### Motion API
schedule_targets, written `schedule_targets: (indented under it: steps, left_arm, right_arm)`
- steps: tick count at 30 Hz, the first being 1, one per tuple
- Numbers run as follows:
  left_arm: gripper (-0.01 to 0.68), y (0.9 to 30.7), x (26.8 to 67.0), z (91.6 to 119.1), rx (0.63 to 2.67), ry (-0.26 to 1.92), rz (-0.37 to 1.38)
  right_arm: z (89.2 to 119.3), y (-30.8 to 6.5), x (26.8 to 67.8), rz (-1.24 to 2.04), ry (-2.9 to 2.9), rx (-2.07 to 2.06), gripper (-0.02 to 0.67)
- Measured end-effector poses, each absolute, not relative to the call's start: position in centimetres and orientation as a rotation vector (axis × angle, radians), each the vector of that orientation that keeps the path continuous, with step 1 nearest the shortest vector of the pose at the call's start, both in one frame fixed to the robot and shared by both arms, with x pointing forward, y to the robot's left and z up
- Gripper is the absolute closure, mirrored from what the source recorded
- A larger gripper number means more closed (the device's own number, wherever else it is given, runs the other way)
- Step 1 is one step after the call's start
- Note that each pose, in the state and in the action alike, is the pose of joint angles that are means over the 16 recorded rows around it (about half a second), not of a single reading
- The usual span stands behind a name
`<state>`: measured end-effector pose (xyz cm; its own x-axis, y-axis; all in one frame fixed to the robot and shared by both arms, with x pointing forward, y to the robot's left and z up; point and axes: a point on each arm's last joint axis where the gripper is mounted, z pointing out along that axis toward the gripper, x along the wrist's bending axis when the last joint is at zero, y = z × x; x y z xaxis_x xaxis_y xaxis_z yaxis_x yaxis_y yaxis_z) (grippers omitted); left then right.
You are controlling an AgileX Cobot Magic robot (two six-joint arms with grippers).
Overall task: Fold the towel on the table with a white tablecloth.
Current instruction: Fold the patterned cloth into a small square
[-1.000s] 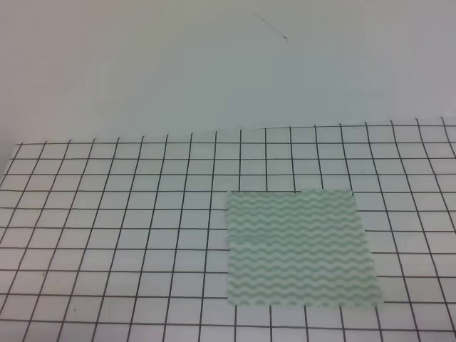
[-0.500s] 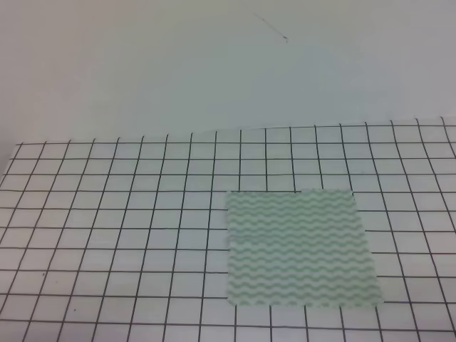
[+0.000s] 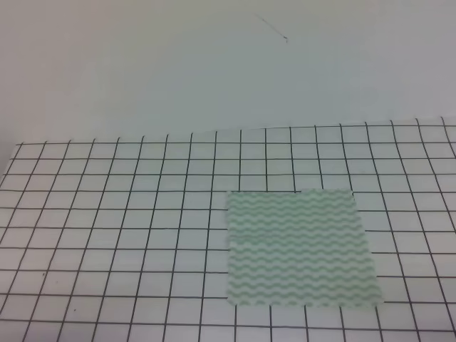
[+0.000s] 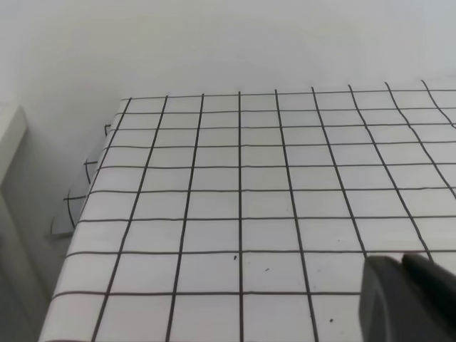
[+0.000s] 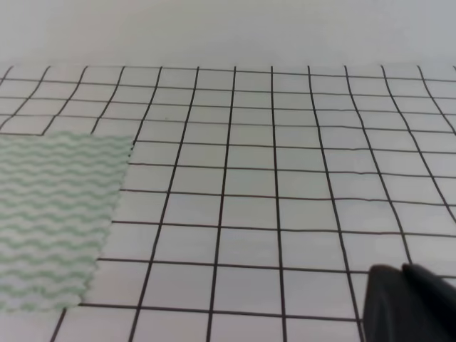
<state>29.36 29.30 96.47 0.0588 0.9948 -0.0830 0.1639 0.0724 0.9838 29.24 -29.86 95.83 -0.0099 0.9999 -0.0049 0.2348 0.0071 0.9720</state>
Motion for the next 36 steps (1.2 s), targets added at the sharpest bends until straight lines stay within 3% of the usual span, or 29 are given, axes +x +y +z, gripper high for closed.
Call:
schedule_targets:
  steps: [10,19,28,36]
  left_arm:
    - [0.675,28.9,29.4,96.7,1.163,1.352,0.882]
    - [0.675,28.4,29.4,97.4,0.880,1.404,0.601]
    - [0.675,28.1,29.3,98.1,0.608,1.424,0.334]
    - [0.675,28.1,29.3,98.4,0.528,1.422,0.252]
  right_arm:
    - [97.3,-29.2,29.4,1.487,1.123,1.523,0.650]
    - [98.9,-29.8,29.4,1.843,0.706,1.663,0.650]
    - [99.2,-30.0,29.4,1.890,0.625,1.679,0.650]
    - [99.5,-29.7,29.4,1.839,0.735,1.642,0.650]
